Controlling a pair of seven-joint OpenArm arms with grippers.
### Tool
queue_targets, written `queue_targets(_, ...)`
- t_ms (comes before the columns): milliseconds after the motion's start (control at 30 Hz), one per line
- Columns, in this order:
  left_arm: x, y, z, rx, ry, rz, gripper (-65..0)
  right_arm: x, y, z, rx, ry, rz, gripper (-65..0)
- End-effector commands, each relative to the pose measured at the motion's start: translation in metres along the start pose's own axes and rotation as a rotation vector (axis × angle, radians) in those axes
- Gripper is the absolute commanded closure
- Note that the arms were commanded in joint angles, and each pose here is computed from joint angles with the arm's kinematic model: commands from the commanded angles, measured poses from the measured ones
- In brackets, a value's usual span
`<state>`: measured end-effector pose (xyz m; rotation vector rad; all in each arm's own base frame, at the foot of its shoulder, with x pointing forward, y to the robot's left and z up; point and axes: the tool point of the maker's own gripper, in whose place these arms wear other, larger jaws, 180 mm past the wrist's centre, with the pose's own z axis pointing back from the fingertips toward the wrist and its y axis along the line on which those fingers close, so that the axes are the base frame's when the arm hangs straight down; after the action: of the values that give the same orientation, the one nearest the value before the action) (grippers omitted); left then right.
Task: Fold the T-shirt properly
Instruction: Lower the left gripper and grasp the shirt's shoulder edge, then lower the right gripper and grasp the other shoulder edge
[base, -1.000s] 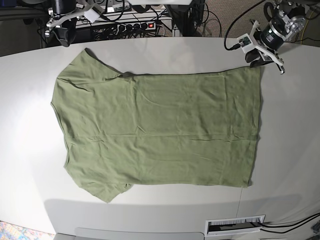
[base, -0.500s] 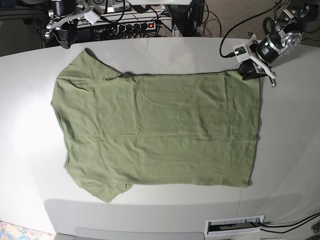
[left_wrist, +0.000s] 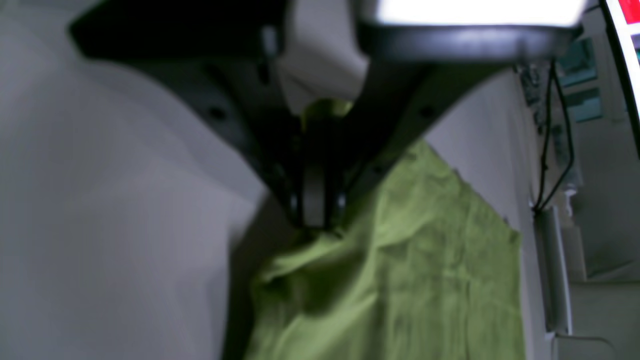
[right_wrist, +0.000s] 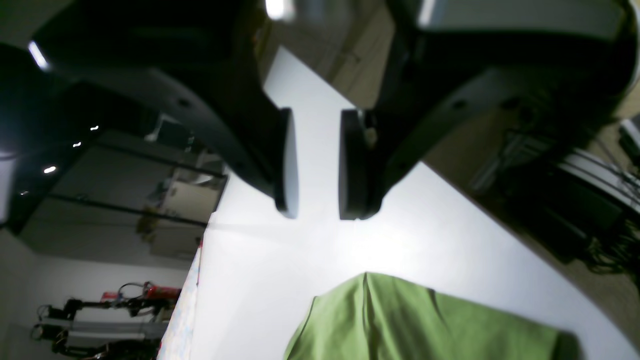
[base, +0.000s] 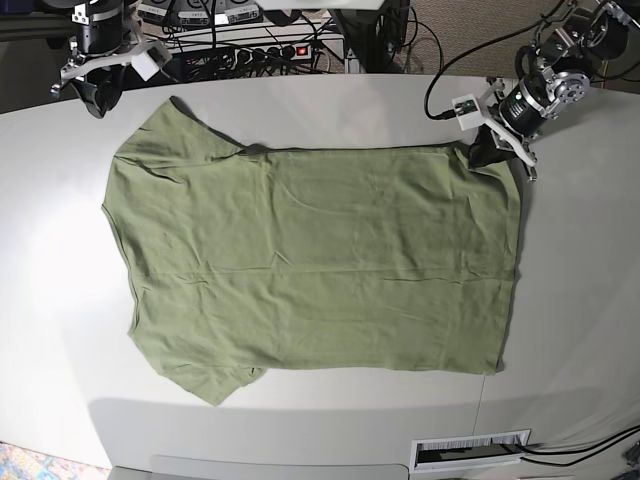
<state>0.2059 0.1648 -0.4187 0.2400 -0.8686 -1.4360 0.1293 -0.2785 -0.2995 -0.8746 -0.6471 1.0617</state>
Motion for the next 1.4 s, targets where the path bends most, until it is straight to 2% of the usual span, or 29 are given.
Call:
queue_targets(0, -0.027, -0.022, 0.009, -0.110, 0.114, -0.028, 0.0, 0.006, -0.008, 0.000, -0.025, -0.027, -0.008, -15.5)
queue_targets(167, -0.027, -0.019, 0.023, -0.120, 0.134, -0.071, 0.0, 0.010, -0.013, -0.005, -0.036, -0.036, -0.037, -15.5)
queue_targets(267, -0.015, -0.023, 0.031, -0.131, 0.108, -0.085, 0.0, 0.010, -0.011, -0.005, -0.030, -0.040, -0.032, -15.5)
queue_targets(333, -0.007, -0.023, 0.034, -0.110, 0.091, -0.092, 0.0, 0.010, -0.003, -0.006, 0.010, -0.048, -0.022, -15.5)
queue_targets(433, -0.003, -0.020, 0.037, -0.085, 0.091, -0.100, 0.0, 0.010, 0.027, -0.007, 0.155, -0.066, -0.016, -15.5)
queue_targets(500, -0.003, -0.019, 0.037, -0.083, 0.096, -0.100, 0.0, 0.006, 0.037, -0.010, 0.197, -0.062, 0.005, -15.5)
queue_targets(667, -0.003, -0.019, 0.037, -0.083, 0.095, -0.100, 0.0, 0.003, 0.041, -0.016, 0.202, -0.068, 0.015, -15.5)
queue_targets(933, -0.003, -0.019, 0.037, -0.084, 0.093, -0.099, 0.0, 0.022, 0.059, -0.024, 0.301, -0.129, -0.059, -15.5)
queue_targets(1200, -0.002, -0.020, 0.037, -0.084, 0.093, -0.099, 0.0, 0.040, 0.094, -0.022, 0.414, -0.168, -0.039, -15.5)
queue_targets(1367, -0.002, -0.020, 0.037, -0.084, 0.093, -0.099, 0.0, 0.036, 0.092, -0.028, 0.388, -0.147, -0.004, -15.5)
